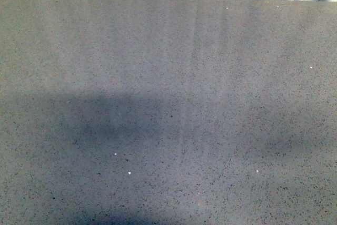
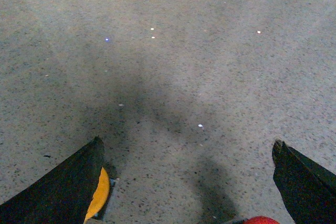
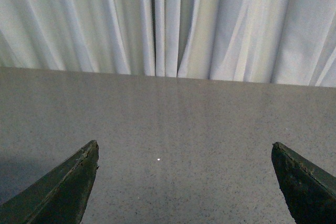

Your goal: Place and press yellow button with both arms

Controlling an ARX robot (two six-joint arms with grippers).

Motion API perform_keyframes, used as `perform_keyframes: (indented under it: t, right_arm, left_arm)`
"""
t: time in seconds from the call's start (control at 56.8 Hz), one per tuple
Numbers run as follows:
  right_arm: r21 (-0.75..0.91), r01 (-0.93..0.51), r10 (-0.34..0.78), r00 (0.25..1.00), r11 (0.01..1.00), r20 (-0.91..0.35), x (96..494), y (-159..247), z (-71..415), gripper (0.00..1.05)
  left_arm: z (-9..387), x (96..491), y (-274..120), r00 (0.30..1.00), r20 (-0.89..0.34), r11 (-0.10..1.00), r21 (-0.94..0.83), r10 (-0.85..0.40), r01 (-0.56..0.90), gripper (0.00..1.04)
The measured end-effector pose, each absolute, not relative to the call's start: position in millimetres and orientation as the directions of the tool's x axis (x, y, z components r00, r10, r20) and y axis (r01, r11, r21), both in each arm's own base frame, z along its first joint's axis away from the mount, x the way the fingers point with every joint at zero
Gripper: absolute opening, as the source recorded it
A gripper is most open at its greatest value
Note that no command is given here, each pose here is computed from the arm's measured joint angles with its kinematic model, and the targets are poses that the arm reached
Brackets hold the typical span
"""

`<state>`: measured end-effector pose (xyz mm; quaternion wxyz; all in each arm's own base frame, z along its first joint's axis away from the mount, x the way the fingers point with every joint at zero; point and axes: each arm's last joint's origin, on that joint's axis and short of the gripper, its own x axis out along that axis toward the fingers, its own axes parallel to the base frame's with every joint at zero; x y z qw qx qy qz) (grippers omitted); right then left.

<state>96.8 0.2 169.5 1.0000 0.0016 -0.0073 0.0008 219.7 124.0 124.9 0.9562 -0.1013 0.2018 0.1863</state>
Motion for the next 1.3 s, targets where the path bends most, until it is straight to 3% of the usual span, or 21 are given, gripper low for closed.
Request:
perform_keyframes:
  t: [0.774,1.126,1.25,1.302]
  right_arm:
    - [0.003,-0.002,0.002,1.0,1.0,0.015,96.8,0.2,169.5,0.96]
    - [0.003,-0.002,0.002,1.0,1.0,0.015,96.8,0.2,169.5,0.96]
    - [0.003,-0.002,0.002,1.0,1.0,0.015,96.8,0.2,169.5,0.96]
    - [0.003,-0.002,0.002,1.0,1.0,0.015,96.8,0.2,169.5,0.96]
  left_arm:
    - [83.6,223.0,154.9,0.757,-0.512,0.858,-0.071,0.406,-0.509,0.96]
    - [78.2,222.1,157.4,0.751,-0.514,0.854,-0.063,0.415,-0.516,0.95]
    - [77.0,222.0,156.6,0.75,-0.516,0.856,-0.062,0.413,-0.514,0.87]
    - [76.4,221.8,156.1,0.75,-0.517,0.856,-0.062,0.412,-0.512,0.79]
